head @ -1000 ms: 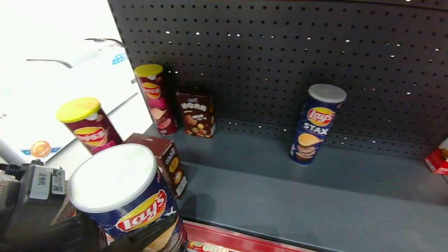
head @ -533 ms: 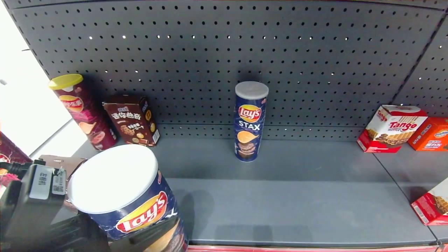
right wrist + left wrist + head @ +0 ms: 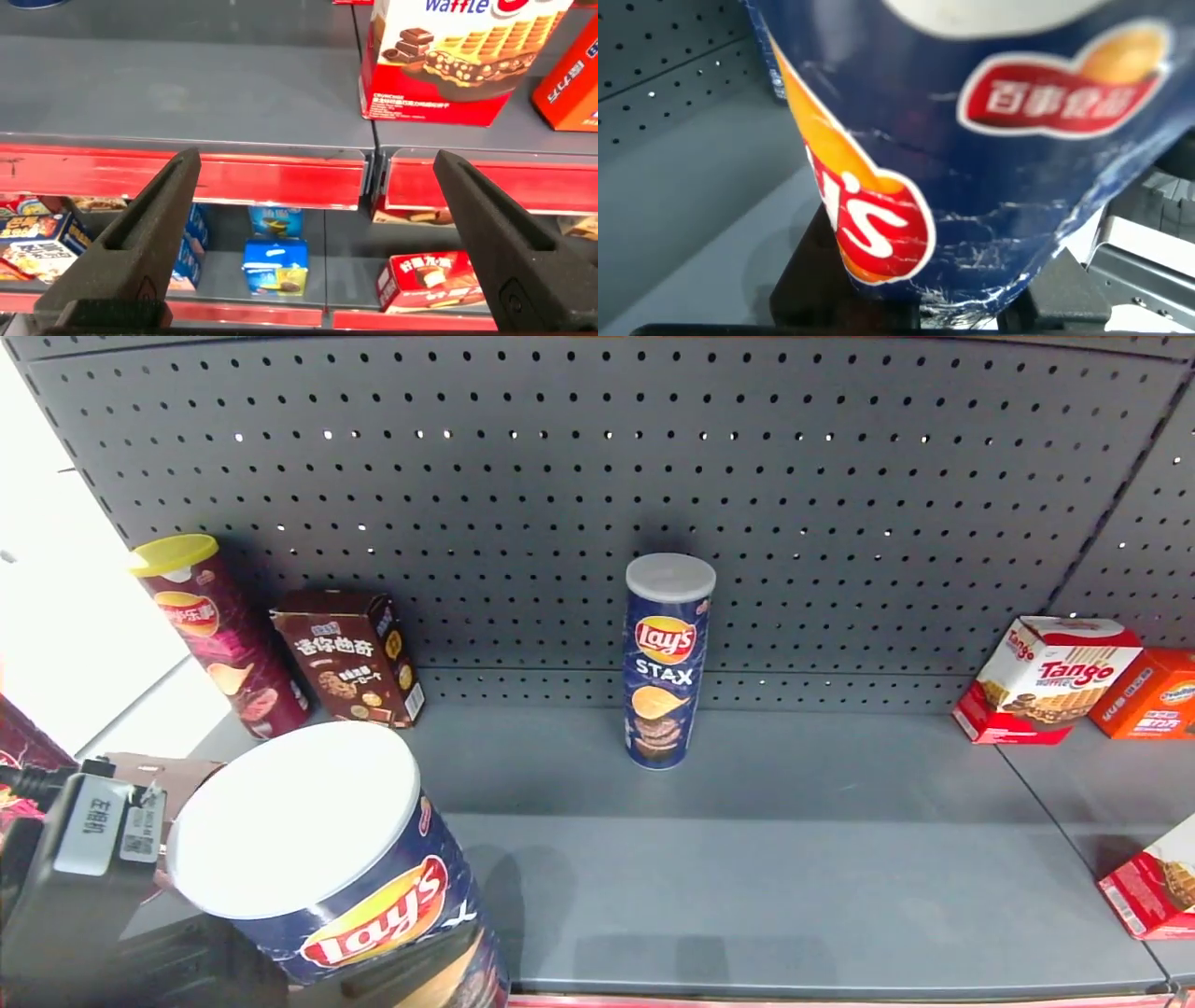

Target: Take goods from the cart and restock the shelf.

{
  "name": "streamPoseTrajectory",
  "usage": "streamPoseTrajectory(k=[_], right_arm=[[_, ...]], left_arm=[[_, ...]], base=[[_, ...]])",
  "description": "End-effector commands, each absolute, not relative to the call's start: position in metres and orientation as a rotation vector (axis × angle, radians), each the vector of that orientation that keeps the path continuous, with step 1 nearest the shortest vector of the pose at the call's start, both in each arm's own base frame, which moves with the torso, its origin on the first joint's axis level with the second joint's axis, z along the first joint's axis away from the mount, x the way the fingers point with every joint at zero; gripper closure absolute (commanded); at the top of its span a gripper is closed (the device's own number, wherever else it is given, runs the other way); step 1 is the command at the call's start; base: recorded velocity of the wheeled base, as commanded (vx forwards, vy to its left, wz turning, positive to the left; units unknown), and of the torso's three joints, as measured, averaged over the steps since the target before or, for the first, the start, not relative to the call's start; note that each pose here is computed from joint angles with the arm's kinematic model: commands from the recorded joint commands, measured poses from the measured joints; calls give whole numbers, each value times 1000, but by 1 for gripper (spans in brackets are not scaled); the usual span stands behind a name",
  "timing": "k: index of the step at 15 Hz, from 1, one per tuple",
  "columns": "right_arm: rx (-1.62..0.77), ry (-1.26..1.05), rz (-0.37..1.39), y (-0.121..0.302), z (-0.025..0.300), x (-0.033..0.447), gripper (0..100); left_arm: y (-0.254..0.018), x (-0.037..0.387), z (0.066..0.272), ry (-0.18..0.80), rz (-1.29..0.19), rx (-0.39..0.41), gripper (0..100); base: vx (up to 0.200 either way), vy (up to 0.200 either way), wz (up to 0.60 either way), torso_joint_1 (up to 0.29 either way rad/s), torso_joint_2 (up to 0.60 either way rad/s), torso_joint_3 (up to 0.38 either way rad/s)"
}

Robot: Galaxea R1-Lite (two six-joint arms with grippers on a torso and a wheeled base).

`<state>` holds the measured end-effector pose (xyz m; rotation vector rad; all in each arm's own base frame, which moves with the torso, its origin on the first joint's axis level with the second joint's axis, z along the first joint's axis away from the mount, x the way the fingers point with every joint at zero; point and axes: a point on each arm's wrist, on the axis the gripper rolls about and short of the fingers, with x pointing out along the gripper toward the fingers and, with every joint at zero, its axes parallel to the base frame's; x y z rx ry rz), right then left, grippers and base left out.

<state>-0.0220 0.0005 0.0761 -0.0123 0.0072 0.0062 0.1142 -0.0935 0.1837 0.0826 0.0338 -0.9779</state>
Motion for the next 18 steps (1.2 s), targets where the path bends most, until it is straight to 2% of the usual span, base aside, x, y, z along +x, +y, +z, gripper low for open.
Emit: streamPoseTrajectory(k=[1,2,3,4,6,8,9,12,15,18], right_arm=[[-14,9,8,1,76,-22,0],[-55,-5,29,1,81,-23,0],[-62,-44,39,1,108,-25,0],[66,67,64,1,179,10,0],[52,20,162,3,198,12,0],[-37,8,221,8,233,48,0],[-39,32,231,9,234,60,0],[-47,42,467,34,236,91,0],[-65,114,577,55,234,113,0],[-104,140,572,73,234,144,0]], left_arm=[[-94,115,186,27,-979,85,100],[-95,114,186,22,-985,89,100],[-95,113,187,16,-985,96,100],[-96,115,191,3,-982,97,100],[-97,116,194,1,-965,97,100],[-98,120,198,-5,-941,90,100],[-98,121,199,-4,-940,86,100],[-95,121,195,13,-929,83,100],[-95,121,195,15,-926,82,100],[-94,120,191,26,-922,84,100]], base=[[0,0,0,0,0,0],[0,0,0,0,0,0],[0,0,0,0,0,0],[0,0,0,0,0,0],[0,0,0,0,0,0],[0,0,0,0,0,0],[0,0,0,0,0,0],[0,0,0,0,0,0],[0,0,0,0,0,0],[0,0,0,0,0,0]])
